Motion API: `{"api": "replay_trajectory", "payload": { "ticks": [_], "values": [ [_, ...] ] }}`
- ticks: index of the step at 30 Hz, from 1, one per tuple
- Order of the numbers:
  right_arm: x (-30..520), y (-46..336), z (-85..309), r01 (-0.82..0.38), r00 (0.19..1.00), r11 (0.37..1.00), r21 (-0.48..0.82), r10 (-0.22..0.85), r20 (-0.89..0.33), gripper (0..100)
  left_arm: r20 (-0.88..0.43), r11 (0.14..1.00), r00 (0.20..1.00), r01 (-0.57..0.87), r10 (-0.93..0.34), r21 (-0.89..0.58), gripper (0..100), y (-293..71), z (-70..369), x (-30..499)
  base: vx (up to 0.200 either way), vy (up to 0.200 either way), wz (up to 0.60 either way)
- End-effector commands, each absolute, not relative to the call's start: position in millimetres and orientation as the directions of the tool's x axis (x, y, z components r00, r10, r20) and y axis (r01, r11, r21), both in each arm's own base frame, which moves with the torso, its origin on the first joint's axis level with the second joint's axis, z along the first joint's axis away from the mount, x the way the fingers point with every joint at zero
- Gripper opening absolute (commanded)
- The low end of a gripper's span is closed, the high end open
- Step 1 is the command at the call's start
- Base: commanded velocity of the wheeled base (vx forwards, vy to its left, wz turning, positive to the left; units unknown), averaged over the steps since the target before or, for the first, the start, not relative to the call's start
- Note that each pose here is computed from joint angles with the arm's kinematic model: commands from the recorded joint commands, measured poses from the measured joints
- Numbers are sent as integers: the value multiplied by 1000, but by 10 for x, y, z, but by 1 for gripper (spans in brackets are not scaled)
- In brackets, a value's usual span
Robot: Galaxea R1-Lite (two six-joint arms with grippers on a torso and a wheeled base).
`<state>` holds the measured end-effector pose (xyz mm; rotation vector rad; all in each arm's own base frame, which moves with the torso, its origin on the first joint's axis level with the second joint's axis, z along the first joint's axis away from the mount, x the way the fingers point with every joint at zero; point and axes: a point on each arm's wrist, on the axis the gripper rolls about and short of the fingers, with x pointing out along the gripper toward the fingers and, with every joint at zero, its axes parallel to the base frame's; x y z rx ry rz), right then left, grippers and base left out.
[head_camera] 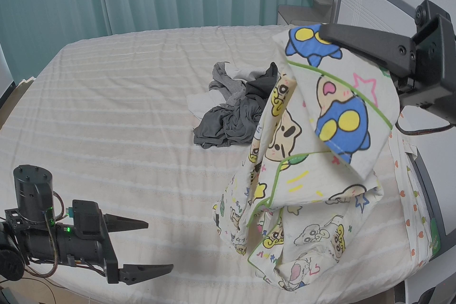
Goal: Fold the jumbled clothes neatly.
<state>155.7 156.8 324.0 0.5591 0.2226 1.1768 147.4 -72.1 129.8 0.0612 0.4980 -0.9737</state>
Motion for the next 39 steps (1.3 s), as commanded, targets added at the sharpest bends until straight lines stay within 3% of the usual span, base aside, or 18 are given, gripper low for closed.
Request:
{"api": "replay_trajectory", "payload": {
  "ticks": [1,4,7,13,17,26,32,39],
  "values": [
    [1487,1595,3278,-821,352,238,519,927,131,0,-487,541,387,811,-783,-225,100,-870,1106,1578,0,0,0],
    [1460,1633,3271,-824,333,223,520,934,128,0,-460,508,342,805,-819,-307,100,-1074,1160,1491,0,0,0],
    [1466,1645,3275,-825,332,222,520,935,128,0,-448,532,373,788,-812,-308,100,-1187,1190,1465,0,0,0],
    [1439,1744,3278,-826,317,208,524,940,127,0,-364,724,635,657,-682,-210,100,-1643,1233,1665,0,0,0],
    [1433,1742,3282,-826,318,208,524,939,128,0,-366,793,708,582,-604,-181,100,-1752,1149,1766,0,0,0],
    [1447,1737,3278,-824,324,214,524,938,127,0,-204,753,735,573,-647,-322,100,-2049,1394,1848,0,0,0],
    [1450,1735,3278,-824,325,215,524,937,127,0,-193,744,736,562,-649,-361,100,-2105,1415,1851,0,0,0],
    [1445,1724,3259,-820,327,217,530,937,123,0,-204,812,805,476,-557,-337,100,-2298,1315,2049,0,0,0]
  ]
}}
